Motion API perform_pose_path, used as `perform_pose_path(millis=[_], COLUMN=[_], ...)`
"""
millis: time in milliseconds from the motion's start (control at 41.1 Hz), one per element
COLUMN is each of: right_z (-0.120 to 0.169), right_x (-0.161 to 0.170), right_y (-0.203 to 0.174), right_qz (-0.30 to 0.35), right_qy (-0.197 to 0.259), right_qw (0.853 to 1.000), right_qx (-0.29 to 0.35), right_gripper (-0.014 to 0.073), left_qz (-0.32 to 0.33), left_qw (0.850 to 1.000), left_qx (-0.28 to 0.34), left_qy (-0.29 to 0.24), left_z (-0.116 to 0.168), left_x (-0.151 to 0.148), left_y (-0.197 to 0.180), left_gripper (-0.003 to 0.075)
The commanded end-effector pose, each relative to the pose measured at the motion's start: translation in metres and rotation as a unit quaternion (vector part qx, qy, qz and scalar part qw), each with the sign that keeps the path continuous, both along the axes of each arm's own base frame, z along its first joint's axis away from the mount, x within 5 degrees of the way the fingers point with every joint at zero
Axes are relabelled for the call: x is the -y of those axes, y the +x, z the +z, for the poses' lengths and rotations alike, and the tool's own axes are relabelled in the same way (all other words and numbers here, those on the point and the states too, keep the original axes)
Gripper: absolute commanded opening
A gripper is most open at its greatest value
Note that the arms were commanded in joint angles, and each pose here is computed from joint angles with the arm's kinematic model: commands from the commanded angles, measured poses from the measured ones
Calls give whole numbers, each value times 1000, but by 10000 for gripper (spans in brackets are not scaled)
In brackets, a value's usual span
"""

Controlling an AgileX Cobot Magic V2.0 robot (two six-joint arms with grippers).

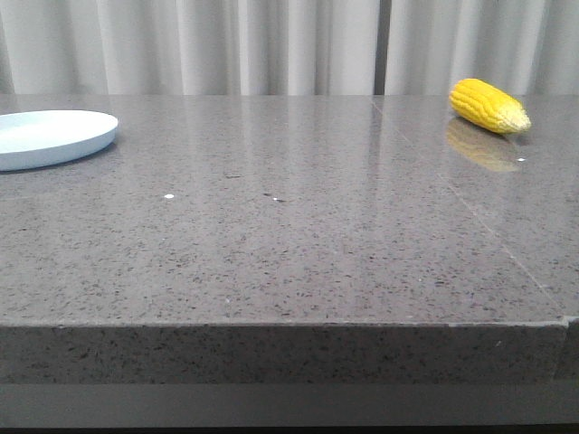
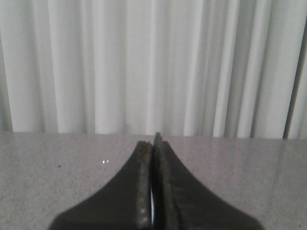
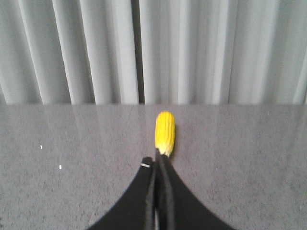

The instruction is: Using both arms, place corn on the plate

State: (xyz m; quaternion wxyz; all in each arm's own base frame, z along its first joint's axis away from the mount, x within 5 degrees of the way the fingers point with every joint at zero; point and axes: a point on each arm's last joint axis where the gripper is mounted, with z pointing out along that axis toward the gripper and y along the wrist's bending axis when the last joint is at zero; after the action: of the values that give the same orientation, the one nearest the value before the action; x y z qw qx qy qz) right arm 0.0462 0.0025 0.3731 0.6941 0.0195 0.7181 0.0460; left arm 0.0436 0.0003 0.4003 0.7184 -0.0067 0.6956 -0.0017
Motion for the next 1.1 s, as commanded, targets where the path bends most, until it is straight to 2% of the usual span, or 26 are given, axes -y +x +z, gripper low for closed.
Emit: perform_pose_path(millis=[0,195,463,560,609,658,755,828,877,926,1072], right_z=[17,4,-18,-20,-21,-22,-23,-22,-22,-22,-22], right_x=[1,0,0,0,0,0,0,0,0,0,0], right_y=[13,39,65,71,73,74,76,76,76,76,76], right_qz=[-6,-5,-4,-4,-2,-1,-1,-1,-1,-1,-1], right_qy=[-11,-13,-15,-19,-25,-31,-34,-34,-34,-34,-33], right_qw=[1000,997,991,989,989,988,988,988,988,988,988], right_qx=[-7,-69,-136,-144,-147,-149,-153,-152,-152,-153,-150], right_gripper=[-87,-87,-83,-35,35,151,386,507,539,546,542], left_qz=[-3,-3,-4,-4,-3,-3,-3,-3,-3,-3,-4], left_qw=[1000,997,993,991,989,987,985,985,985,985,982], left_qx=[-6,-73,-118,-135,-148,-162,-173,-173,-171,-170,-189], left_qy=[-3,-3,-6,-6,-4,-4,-4,-4,-4,-4,5], left_z=[11,-8,-30,-34,-36,-39,-41,-41,-41,-41,-38], left_x=[0,0,1,1,0,0,0,0,0,0,0], left_y=[13,36,51,55,57,60,65,67,68,68,71], left_gripper=[-20,-20,-20,-1,50,131,360,486,542,562,546])
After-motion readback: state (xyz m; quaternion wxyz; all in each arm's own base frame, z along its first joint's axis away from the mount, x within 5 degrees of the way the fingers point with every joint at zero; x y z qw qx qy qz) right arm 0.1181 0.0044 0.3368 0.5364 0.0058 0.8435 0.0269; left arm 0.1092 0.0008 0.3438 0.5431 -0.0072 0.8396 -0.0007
